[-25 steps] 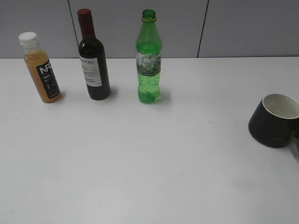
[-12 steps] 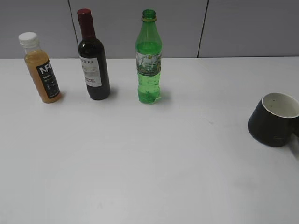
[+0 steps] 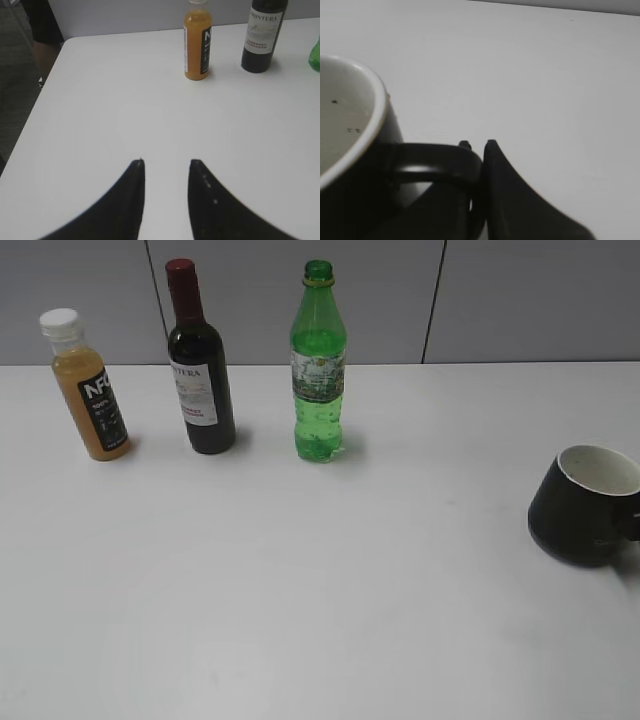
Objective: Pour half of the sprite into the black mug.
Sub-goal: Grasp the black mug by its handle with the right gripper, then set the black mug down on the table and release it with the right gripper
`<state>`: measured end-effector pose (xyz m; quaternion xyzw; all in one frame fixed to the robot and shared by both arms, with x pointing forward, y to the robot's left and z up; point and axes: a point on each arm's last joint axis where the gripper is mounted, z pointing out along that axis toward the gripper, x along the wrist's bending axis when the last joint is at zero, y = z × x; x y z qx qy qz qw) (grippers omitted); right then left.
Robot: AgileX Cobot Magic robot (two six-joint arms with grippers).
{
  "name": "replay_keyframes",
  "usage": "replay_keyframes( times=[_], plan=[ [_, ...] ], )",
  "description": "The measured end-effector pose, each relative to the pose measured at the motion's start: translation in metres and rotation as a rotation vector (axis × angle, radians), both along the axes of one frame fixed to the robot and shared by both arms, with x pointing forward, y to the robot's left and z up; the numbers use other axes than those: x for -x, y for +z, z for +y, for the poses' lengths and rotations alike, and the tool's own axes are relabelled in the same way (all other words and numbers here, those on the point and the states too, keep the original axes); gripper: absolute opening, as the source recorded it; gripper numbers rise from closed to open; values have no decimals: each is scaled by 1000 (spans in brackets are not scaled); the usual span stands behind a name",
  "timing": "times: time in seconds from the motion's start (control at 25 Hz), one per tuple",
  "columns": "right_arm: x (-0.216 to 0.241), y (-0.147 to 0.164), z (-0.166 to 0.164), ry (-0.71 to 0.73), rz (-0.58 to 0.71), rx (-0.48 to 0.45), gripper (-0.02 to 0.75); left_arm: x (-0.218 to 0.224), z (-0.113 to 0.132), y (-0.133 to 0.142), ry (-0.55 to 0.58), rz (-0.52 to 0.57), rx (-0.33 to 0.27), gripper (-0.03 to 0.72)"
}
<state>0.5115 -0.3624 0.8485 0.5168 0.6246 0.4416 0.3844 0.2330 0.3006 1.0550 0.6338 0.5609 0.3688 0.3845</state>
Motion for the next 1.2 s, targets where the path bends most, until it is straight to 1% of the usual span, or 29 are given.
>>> replay_keyframes(
  times=[0.2,0.36,0.56,0.76,0.96,1.2],
  plan=[
    [5,1,5,34,8,-7,33,0,0,0,0,0,0,237],
    [10,10,7,36,22,-11,29,0,0,0,0,0,0,237],
    [9,29,7,30,-30,-28,29,0,0,0,0,0,0,237],
    [9,30,12,59,-25,-55,29,0,0,0,0,0,0,237],
    [5,30,36,152,-21,-62,29,0,0,0,0,0,0,237],
    [2,31,80,260,-21,-76,27,0,0,0,0,0,0,237]
  ],
)
